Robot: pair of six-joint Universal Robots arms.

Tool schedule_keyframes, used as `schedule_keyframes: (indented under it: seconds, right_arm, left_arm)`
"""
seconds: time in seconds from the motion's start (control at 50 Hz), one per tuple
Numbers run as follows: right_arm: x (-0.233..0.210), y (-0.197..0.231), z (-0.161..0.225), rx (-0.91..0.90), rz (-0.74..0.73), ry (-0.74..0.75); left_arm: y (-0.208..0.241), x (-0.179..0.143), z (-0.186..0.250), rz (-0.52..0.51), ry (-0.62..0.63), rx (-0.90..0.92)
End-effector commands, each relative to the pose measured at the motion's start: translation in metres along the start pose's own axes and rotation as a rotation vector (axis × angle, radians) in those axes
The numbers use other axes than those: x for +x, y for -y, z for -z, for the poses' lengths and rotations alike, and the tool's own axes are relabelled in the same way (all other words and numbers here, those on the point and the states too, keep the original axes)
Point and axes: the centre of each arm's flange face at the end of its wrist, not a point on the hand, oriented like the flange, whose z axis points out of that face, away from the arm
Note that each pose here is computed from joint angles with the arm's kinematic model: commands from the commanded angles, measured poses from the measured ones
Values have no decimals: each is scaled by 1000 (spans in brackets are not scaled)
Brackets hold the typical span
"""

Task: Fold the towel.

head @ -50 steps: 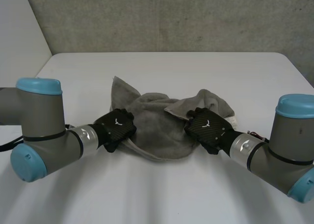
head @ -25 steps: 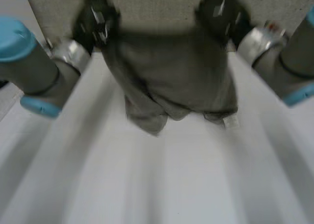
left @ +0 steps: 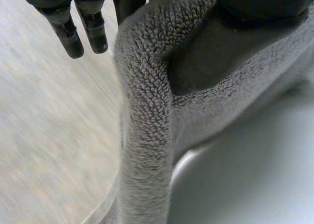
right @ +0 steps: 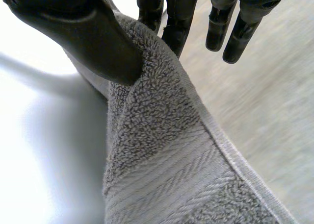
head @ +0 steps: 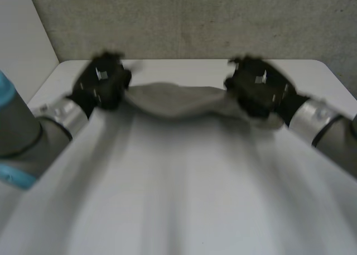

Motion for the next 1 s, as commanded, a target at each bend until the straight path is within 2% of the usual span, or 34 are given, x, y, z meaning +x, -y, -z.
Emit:
schedule_keyframes:
  seconds: [0.02, 0.28, 0.4, 0.58, 0.82, 1.0]
  right_arm:
    - [-49, -53, 27, -158, -23, 123]
    - [-54, -74, 28, -241, -76, 98]
    - [-46, -90, 26, -302, -98, -8]
    - [-42, -107, 31, -366, -127, -65]
    - [-44, -112, 40, -404, -185, -75]
    - [-51, -111, 45, -403, -185, -43]
  left_arm:
    - [-70, 39, 31, -78, -97, -233]
    - [-89, 40, 26, -86, -88, -247]
    - [-100, 36, 24, -89, -21, -285]
    - [-104, 23, 20, -107, 63, -271]
    - [-91, 30, 24, -118, 7, -245]
    - [-90, 21, 49, -40, -35, -434]
